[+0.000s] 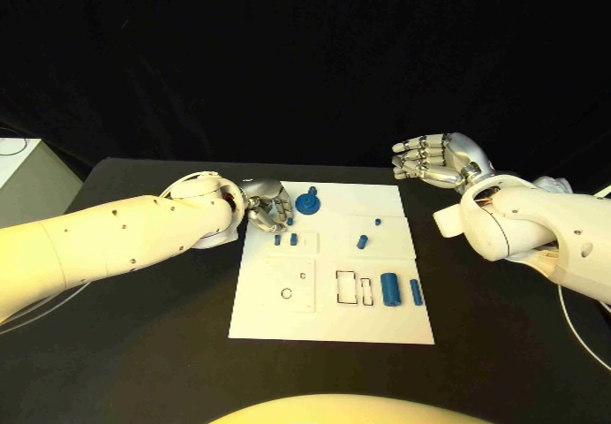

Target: Assemble the parts on the task board

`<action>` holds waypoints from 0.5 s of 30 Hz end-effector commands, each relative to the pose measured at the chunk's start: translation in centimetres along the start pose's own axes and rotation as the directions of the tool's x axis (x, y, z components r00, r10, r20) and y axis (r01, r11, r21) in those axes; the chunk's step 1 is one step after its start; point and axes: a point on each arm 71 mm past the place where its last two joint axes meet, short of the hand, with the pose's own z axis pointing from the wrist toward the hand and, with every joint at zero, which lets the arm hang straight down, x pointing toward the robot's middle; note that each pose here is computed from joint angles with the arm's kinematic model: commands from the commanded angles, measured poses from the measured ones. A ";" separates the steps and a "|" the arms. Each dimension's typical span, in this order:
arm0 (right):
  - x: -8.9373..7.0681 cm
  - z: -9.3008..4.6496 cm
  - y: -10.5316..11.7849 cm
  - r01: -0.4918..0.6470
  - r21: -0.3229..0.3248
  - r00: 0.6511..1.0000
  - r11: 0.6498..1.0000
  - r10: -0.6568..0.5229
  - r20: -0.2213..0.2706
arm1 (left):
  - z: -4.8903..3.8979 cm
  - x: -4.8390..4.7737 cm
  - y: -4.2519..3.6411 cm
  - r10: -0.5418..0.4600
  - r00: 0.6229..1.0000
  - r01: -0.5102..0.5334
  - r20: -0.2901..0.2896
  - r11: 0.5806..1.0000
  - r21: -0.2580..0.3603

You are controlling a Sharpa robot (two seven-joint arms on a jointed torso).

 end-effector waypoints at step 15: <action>0.1 0.4 -0.7 0.216 -0.033 0.965 0.976 -0.218 -0.145 | -0.95 -1.86 2.32 -0.087 0.993 0.090 0.077 0.995 -0.038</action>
